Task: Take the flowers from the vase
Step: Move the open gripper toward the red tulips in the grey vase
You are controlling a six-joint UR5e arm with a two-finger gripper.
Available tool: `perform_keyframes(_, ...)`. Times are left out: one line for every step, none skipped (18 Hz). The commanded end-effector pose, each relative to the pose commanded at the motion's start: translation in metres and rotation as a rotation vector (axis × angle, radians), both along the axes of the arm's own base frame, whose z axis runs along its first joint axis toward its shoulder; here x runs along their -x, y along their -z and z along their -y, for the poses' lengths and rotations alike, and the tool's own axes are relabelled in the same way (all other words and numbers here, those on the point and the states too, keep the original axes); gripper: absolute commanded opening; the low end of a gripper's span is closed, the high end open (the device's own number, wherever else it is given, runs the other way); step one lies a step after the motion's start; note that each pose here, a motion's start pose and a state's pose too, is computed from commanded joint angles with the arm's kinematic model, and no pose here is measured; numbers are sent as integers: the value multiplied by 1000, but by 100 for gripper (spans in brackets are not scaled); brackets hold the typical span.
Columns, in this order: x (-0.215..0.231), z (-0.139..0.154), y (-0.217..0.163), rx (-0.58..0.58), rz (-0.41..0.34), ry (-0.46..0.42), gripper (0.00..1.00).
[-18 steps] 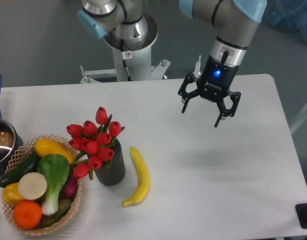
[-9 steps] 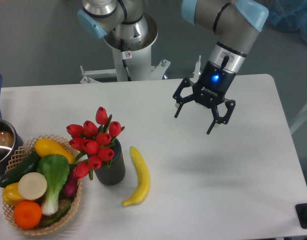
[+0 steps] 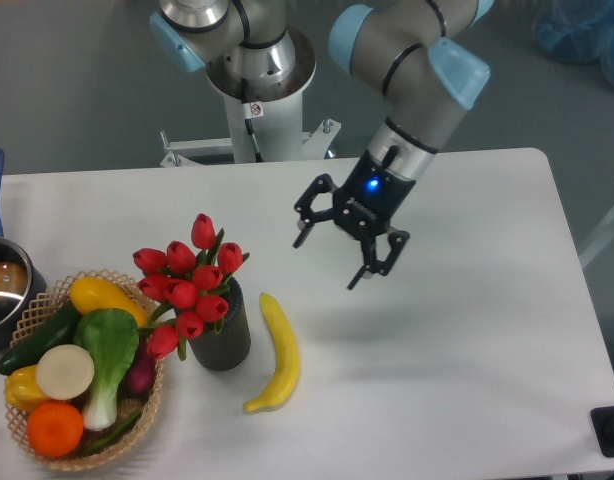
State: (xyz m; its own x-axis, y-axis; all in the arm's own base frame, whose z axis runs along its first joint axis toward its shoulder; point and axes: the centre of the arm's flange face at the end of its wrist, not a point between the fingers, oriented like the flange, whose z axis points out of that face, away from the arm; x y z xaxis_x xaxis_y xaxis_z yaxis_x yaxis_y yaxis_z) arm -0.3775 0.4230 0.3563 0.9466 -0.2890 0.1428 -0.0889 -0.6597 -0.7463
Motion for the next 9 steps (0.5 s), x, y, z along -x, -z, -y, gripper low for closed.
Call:
perform_keyframes(-3,-2,0,-8,6,5,100)
perform_keyframes(-10,-8,0,-8,5,21,100)
perform_keyframes(-18,-16,0,-8,5,41,100)
perform_keyframes(-23,-21,1,-9,6,55,100)
perform_keyframes(-27,-27,6,-8,9,68,100)
perform_keyframes(-32,-33,7,-12,4,81,100)
perform_keyframes(-35,-37,9,-17,1,93,100)
perform_keyframes(-36,-43,14,-31,4,101,100)
perform_keyframes(-36,-46,14,-49,-6,105,100)
